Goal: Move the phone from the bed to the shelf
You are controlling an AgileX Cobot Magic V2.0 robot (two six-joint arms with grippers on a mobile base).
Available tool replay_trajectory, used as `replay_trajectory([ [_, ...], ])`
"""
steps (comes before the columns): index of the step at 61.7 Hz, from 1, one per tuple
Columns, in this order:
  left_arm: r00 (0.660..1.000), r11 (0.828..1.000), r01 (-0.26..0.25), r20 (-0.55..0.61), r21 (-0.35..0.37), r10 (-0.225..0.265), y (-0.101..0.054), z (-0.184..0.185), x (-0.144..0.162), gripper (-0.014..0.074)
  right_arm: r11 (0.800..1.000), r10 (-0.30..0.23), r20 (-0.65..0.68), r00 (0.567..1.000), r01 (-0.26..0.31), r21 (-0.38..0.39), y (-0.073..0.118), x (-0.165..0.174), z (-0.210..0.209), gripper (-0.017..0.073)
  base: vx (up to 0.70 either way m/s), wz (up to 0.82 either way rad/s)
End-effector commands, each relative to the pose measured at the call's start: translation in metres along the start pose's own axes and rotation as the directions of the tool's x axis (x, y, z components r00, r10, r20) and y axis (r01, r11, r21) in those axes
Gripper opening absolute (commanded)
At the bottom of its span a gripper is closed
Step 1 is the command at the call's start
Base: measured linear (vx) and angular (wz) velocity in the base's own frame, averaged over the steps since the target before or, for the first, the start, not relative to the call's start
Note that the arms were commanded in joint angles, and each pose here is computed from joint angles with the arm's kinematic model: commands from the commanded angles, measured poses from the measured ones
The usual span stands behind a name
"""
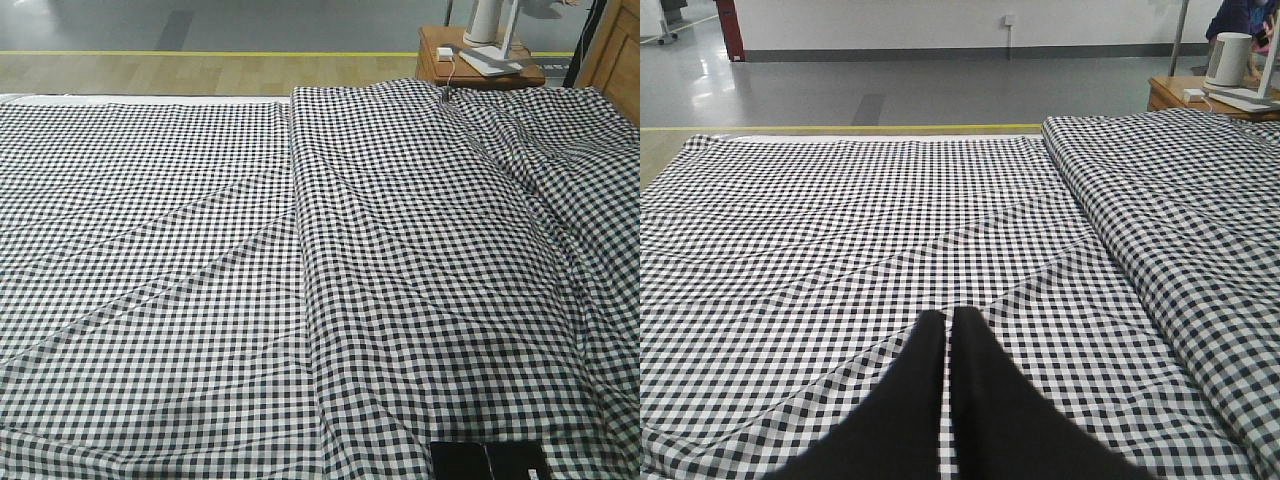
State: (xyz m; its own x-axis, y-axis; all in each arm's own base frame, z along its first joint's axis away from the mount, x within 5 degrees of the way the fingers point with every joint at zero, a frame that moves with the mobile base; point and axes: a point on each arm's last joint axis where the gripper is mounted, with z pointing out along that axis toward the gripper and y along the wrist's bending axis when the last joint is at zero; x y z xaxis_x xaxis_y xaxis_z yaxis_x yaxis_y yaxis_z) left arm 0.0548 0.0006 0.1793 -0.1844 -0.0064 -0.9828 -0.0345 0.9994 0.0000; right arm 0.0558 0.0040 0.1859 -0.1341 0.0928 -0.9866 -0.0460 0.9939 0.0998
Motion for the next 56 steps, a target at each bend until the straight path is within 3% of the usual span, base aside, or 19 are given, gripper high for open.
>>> replay_trajectory([
  [1, 0.997, 1.000, 0.012, 0.074, -0.003, -0.011, 0.0005, -0.0003, -0.0059, 0.0001, 1.000, -0.006, 0.065, 0.998, 0.006, 0.007, -0.0006, -0.0043, 0.0002, -0.0004, 0.00, 0.00],
  [56, 0.997, 1.000, 0.012, 0.074, -0.003, -0.011, 0.0005, -0.0003, -0.0059, 0.0001, 1.000, -0.006, 0.065, 0.998, 0.006, 0.007, -0.0006, -0.0043, 0.0002, -0.0004, 0.00, 0.00],
])
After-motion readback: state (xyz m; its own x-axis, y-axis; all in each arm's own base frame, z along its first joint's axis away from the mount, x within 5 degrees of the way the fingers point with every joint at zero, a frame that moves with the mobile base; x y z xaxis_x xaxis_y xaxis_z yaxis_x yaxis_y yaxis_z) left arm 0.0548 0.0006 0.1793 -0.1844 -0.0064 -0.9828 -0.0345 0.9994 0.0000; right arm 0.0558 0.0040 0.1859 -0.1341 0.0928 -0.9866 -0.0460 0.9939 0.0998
